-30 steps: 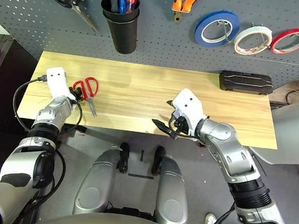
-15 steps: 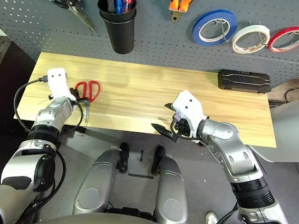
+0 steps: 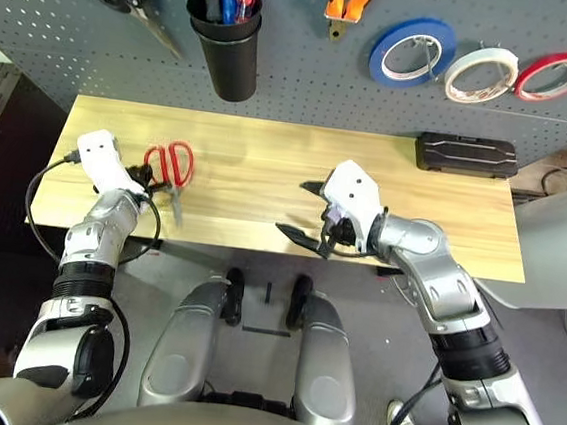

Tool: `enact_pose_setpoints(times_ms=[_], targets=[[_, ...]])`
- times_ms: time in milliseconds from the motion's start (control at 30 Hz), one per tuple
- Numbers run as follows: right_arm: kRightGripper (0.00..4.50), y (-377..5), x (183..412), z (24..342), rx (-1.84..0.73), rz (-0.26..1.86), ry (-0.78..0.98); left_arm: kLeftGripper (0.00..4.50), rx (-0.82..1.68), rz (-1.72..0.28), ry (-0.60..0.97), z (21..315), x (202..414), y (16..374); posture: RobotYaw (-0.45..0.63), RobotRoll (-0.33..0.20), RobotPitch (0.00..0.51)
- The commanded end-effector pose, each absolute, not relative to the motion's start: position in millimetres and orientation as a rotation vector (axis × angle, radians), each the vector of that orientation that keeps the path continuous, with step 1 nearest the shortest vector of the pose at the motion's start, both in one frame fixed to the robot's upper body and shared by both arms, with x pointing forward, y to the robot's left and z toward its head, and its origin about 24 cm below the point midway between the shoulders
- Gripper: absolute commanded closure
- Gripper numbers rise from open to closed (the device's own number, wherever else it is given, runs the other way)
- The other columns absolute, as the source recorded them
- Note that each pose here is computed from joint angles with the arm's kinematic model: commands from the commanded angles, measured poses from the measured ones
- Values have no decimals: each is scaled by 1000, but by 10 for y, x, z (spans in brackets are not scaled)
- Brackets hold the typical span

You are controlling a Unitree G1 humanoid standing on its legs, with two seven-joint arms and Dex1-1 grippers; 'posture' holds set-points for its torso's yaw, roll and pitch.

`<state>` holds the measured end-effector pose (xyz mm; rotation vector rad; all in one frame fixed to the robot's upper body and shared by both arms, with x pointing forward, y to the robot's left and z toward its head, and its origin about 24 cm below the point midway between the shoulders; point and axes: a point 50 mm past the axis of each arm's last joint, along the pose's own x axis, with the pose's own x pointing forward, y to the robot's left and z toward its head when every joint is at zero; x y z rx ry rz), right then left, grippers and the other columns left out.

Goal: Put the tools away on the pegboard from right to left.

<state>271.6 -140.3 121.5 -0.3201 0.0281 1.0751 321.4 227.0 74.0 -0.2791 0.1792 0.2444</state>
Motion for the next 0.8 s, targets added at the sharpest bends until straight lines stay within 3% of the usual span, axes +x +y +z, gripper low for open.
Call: enact_pose_setpoints(times_ms=[33, 433, 800], targets=[[0, -1491, 2707, 1330, -272, 1071, -53, 4428, -327, 243, 114, 839, 3070, 2316, 116, 0, 336], [0, -1568, 2757, 1626, -164, 1075, -224, 4428, -357, 190, -117, 1449, 2857, 2409, 157, 0, 298], [0, -1471, 2738, 1834, -152, 1119, -339, 4428, -370, 151, -243, 1886, 2851, 2443, 173, 0, 277]])
